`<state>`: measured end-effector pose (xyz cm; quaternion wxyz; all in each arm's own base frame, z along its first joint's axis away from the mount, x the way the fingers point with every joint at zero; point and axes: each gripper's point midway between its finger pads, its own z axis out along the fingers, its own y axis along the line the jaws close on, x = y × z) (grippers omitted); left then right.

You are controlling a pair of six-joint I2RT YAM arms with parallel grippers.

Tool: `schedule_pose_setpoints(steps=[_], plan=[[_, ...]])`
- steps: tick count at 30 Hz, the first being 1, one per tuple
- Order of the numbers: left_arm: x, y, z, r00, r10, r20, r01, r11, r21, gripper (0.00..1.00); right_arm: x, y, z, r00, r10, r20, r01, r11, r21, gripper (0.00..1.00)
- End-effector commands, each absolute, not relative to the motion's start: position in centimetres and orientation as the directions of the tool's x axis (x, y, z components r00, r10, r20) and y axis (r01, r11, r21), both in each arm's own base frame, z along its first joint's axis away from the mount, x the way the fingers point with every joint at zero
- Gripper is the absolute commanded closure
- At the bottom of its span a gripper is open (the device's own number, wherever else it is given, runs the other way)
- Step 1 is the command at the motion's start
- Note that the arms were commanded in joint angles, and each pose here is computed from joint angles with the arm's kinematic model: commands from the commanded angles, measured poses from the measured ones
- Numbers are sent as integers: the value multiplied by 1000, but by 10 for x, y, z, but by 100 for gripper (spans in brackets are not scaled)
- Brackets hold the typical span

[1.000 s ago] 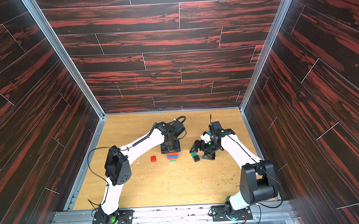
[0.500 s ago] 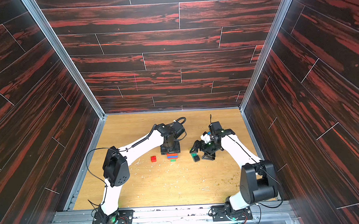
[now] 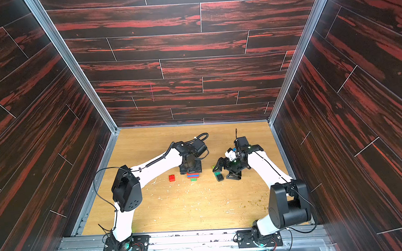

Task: Assemble a carrot with lego
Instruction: Assemble the lego brick with the lego brick.

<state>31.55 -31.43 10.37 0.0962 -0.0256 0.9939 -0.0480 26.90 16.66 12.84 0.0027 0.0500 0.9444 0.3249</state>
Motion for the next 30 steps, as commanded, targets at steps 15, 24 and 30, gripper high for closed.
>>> schedule_pose_setpoints(steps=[15, 24, 30], plan=[[290, -299, 56, -998, -31, -59, -32, 999, 25, 56, 268, 163, 139, -996, 92, 4, 75, 786, 613, 8], [297, -301, 68, -996, -22, -89, -23, 1000, 15, 45, 273, 162, 143, -996, 94, -8, 69, 788, 612, 8], [299, -302, 77, -994, -22, -111, -22, 1000, 4, 37, 274, 162, 142, -995, 95, -8, 70, 789, 611, 8]])
